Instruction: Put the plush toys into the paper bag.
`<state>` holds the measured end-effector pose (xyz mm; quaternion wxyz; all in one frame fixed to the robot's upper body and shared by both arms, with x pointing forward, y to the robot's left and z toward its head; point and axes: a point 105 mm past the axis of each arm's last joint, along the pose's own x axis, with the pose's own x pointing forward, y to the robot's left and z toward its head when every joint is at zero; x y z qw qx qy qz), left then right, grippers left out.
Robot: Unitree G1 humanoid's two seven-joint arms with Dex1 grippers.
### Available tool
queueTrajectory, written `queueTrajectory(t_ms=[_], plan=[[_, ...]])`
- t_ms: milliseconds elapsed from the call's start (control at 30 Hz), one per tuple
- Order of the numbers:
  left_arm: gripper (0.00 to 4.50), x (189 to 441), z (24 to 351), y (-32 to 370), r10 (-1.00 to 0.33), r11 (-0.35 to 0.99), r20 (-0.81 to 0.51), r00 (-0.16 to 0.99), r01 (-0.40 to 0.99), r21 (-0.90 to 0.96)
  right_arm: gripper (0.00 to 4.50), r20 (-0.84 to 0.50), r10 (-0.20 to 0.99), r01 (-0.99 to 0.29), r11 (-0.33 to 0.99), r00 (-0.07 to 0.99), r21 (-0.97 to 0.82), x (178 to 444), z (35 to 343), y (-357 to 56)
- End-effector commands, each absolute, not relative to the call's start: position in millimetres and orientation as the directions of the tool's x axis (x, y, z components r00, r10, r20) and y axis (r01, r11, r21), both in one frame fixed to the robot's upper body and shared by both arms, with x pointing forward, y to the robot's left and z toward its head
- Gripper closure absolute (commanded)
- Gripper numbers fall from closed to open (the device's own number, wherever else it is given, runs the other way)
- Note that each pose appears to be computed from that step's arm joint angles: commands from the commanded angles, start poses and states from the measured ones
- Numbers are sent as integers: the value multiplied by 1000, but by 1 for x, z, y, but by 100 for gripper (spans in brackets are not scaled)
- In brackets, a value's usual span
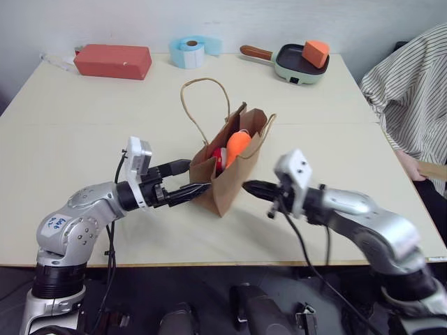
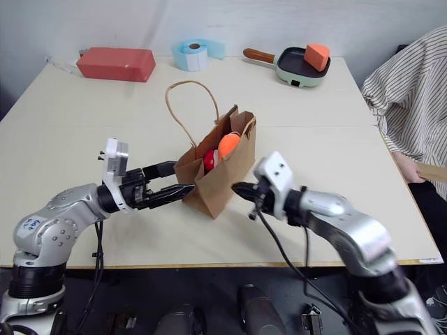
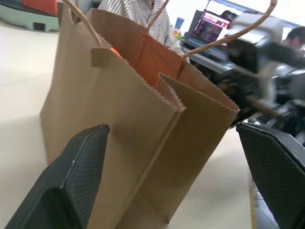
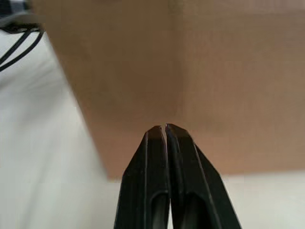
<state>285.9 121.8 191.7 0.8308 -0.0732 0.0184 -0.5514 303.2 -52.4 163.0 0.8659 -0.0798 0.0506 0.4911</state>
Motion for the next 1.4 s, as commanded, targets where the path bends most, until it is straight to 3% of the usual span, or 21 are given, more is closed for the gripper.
queueTrajectory(t_ms=[33, 167, 433, 533, 767, 933, 1000, 1100, 1200, 1400], plan=[[0, 286, 190, 116, -923, 374, 50, 381, 921, -113, 442, -127, 843, -852, 508, 522, -129, 318, 168, -40], [0, 287, 186, 109, -918, 386, 51, 394, 915, -119, 442, -124, 846, -854, 505, 519, -124, 324, 164, -31], [0, 328, 172, 113, -791, 610, 26, 611, 791, -49, 442, -111, 854, -861, 499, 508, -102, 318, 165, -36], [63, 332, 170, 103, -820, 570, 27, 571, 820, -45, 450, -101, 854, -859, 501, 510, -103, 313, 167, -45], [288, 343, 177, 94, -861, 507, 43, 507, 862, -13, 450, -78, 836, -837, 531, 543, -136, 302, 173, -69], [446, 340, 190, 94, -931, 363, 56, 362, 932, 9, 450, -44, 810, -804, 572, 585, -158, 280, 191, -104], [448, 332, 196, 93, -967, 250, 48, 250, 968, 7, 450, -36, 823, -816, 555, 567, -160, 261, 202, -119], [450, 323, 195, 91, -997, 65, -47, 67, 997, 41, 389, -64, 869, -865, 478, 491, -152, 217, 219, -142], [450, 318, 188, 89, -984, -100, -152, -89, 993, 69, 291, -153, 879, -889, 428, 452, -164, 181, 227, -157], [450, 343, 176, 83, -966, -159, -223, -130, 981, 114, 87, -204, 841, -866, 480, 500, -141, 157, 227, -167]])
